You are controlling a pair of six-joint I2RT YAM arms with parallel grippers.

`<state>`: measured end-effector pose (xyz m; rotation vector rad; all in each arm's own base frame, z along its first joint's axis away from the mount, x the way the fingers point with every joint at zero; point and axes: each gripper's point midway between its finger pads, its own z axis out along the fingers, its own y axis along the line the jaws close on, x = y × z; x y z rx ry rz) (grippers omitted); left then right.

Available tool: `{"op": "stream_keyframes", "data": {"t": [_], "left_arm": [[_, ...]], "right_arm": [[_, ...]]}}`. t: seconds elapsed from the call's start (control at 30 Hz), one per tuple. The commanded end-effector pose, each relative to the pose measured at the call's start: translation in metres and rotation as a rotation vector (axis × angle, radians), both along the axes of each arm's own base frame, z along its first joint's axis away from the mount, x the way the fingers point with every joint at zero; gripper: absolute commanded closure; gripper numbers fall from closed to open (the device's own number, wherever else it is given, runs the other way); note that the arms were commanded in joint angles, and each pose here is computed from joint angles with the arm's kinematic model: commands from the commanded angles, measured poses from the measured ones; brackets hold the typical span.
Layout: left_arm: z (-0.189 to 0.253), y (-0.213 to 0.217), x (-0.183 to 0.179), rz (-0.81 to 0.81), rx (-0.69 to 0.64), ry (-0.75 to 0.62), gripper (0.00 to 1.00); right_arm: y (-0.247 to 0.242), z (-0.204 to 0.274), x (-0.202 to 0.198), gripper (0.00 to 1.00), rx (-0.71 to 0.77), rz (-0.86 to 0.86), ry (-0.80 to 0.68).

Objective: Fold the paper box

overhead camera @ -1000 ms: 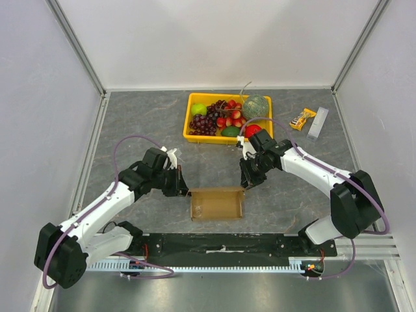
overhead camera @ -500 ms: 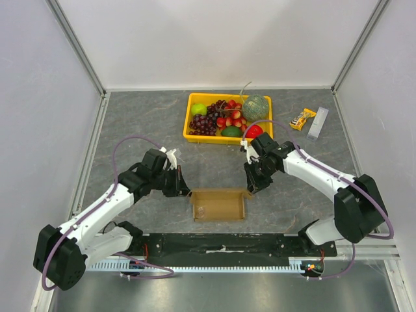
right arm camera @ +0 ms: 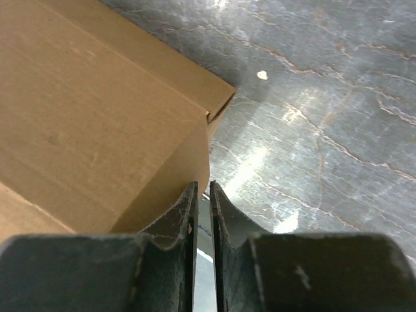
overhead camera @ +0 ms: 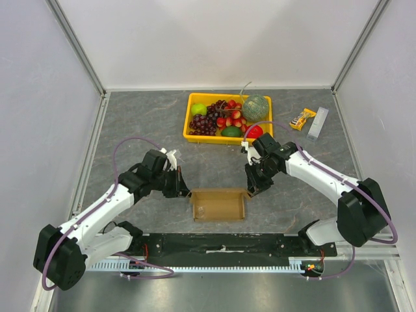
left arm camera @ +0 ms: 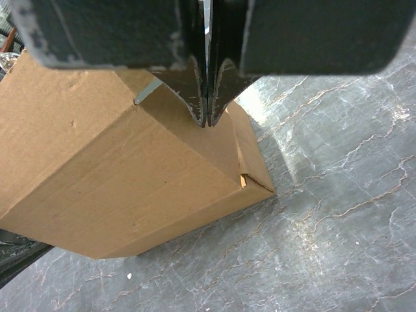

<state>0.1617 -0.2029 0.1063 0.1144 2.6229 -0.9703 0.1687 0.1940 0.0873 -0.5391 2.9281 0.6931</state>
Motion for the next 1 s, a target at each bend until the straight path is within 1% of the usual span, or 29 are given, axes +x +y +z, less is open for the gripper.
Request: {"op": "stream_keyframes", "data": {"t": [0.0, 0.2, 0.5, 0.67, 0.97], "left_arm": [[0.006, -0.007, -0.002, -0.026, -0.045, -0.007, 0.98], [0.005, -0.012, -0.005, -0.044, -0.078, 0.004, 0.98], [0.001, -0.012, -0.011, -0.052, -0.092, 0.011, 0.98], [-0.002, -0.011, -0.013, -0.051, -0.091, 0.010, 0.98], [-0.011, -0.006, -0.021, -0.039, -0.072, 0.026, 0.98]], "right_arm": [[0.020, 0.013, -0.001, 0.82, 0.122, 0.007, -0.002], [0.035, 0.018, -0.002, 0.84, 0.213, -0.004, 0.021], [0.042, 0.014, -0.004, 0.85, 0.266, -0.019, 0.024], [0.040, 0.009, 0.000, 0.85, 0.254, -0.033, -0.004], [0.024, -0.002, 0.001, 0.87, 0.181, -0.048, -0.066]]}}
